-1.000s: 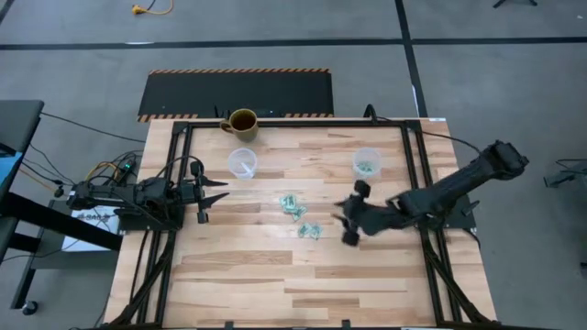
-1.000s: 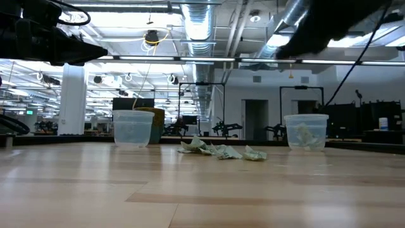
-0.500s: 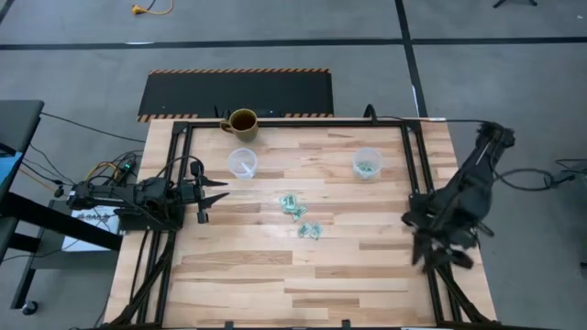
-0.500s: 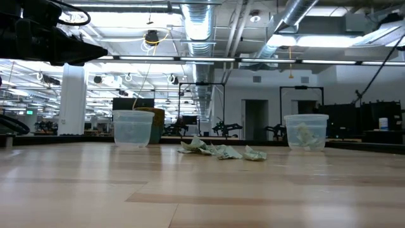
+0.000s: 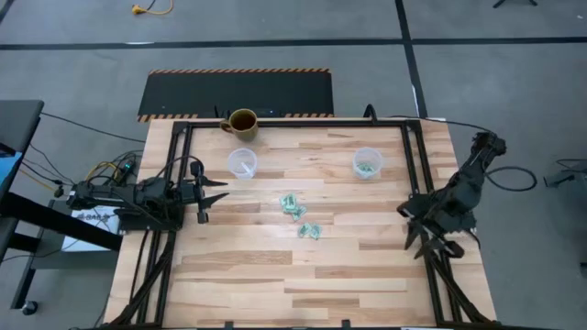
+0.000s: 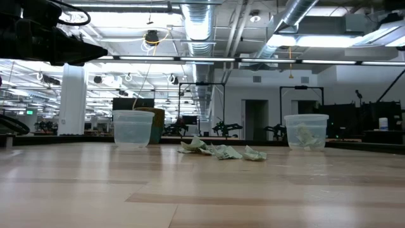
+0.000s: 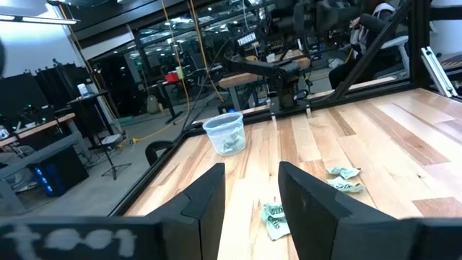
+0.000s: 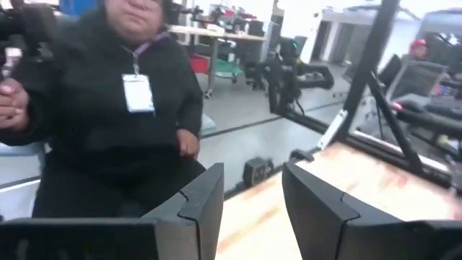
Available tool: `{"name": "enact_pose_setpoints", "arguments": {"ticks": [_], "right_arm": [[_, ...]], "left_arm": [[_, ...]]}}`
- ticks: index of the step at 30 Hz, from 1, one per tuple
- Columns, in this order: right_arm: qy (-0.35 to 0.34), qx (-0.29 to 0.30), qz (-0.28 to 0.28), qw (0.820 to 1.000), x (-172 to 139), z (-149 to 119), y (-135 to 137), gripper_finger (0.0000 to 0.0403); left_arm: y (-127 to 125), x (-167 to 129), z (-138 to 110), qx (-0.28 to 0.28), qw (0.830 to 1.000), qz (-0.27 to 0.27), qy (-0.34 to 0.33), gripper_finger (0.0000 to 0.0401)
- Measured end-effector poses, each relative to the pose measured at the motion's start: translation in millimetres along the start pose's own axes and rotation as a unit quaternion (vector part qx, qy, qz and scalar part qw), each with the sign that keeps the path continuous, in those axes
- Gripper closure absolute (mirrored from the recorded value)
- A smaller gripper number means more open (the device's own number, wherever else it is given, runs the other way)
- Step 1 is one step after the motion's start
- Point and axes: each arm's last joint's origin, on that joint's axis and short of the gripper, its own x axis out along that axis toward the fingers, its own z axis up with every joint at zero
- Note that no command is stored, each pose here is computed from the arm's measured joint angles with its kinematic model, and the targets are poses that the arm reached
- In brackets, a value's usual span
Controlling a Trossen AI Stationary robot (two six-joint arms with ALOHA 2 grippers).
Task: Pick and place items into bin
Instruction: Put the stevia packet into the left transparent bin
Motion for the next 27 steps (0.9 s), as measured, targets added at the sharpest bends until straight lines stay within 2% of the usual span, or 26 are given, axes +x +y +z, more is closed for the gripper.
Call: {"name": "enact_pose_setpoints", "arguments": {"ticks": [6, 18, 27], "right_arm": [[-0.008, 0.046, -0.078, 0.996, 1.3, -22.8, -5.7, 0.0269], [-0.019, 0.055, -0.124, 0.991, -4.6, -54.7, -9.6, 0.0269], [0.004, 0.063, -0.198, 0.978, -6.4, -68.1, -21.5, 0.0265]], "left_arm": [[0.0, 0.0, 0.1, 0.000, 1.000, 0.000, 0.000, 0.0280], [0.0, 0.0, 0.1, -0.003, 1.000, 0.000, 0.000, 0.0280], [0.0, 0.0, 0.0, -0.001, 1.000, 0.000, 0.000, 0.0280]]}}
